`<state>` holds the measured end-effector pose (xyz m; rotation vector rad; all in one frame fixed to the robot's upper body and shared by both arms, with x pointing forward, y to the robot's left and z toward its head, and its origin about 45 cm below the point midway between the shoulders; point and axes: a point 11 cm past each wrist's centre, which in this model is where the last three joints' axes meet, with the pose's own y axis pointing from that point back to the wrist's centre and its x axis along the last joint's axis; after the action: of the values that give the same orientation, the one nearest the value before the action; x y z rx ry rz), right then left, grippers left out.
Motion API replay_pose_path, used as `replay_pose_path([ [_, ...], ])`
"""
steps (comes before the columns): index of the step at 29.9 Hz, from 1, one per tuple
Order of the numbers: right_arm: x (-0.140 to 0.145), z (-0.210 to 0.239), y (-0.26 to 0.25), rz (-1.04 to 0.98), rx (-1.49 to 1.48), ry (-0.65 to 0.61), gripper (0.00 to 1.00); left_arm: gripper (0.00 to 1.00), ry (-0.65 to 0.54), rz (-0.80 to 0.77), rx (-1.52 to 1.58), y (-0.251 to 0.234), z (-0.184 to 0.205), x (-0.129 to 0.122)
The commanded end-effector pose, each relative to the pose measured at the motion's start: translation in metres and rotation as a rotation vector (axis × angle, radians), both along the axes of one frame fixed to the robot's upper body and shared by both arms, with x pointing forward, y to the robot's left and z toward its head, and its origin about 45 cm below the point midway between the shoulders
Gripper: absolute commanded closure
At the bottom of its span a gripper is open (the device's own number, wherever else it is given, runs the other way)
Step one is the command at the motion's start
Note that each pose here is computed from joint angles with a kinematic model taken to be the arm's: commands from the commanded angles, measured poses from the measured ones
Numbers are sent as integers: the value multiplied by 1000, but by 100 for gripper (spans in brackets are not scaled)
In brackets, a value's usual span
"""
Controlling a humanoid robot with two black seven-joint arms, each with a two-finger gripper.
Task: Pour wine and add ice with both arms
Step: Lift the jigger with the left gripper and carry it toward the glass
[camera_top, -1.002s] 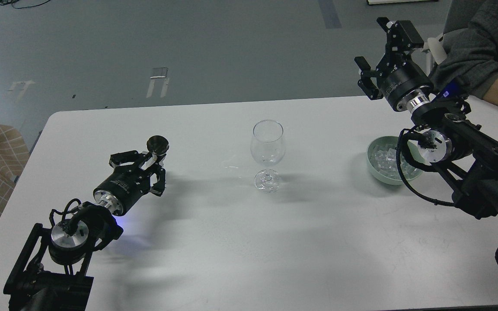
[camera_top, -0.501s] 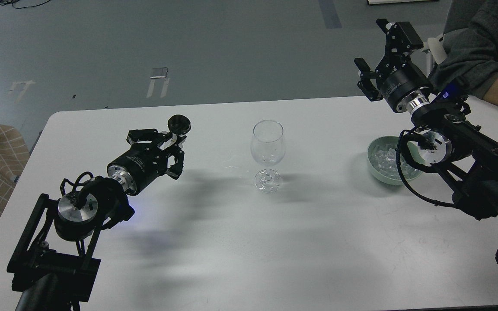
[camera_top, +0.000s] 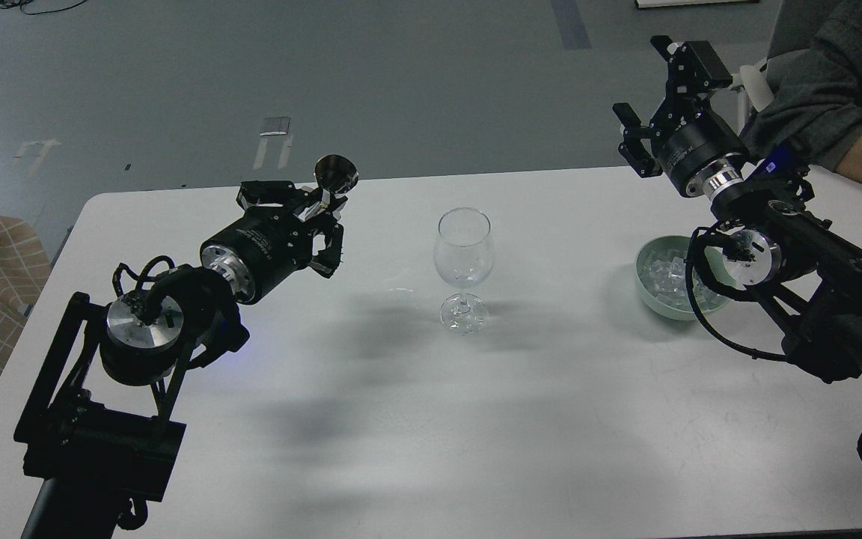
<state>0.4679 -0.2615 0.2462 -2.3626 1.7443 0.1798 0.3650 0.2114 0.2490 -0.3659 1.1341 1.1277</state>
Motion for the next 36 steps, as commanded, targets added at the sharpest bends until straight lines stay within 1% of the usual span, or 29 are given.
replay_pose_path([
  [1, 0, 0, -1, -1, -1, 0, 0, 97, -2, -7, -3, -6, 6, -1],
  [18, 0, 1, 2, -3, 0, -2, 0, 97, -17, -12, -32, -20, 23, 6],
  [23, 0, 1, 1, -5, -1, -1, 0, 97, -14, -16, -42, -24, 23, 6],
  [27, 1, 2, 1, -7, -1, -3, 0, 97, -7, -49, -28, -35, 20, 3],
  [36, 0, 1, 3, -3, 1, 0, 0, 96, 1, -42, -24, -38, 19, 3],
])
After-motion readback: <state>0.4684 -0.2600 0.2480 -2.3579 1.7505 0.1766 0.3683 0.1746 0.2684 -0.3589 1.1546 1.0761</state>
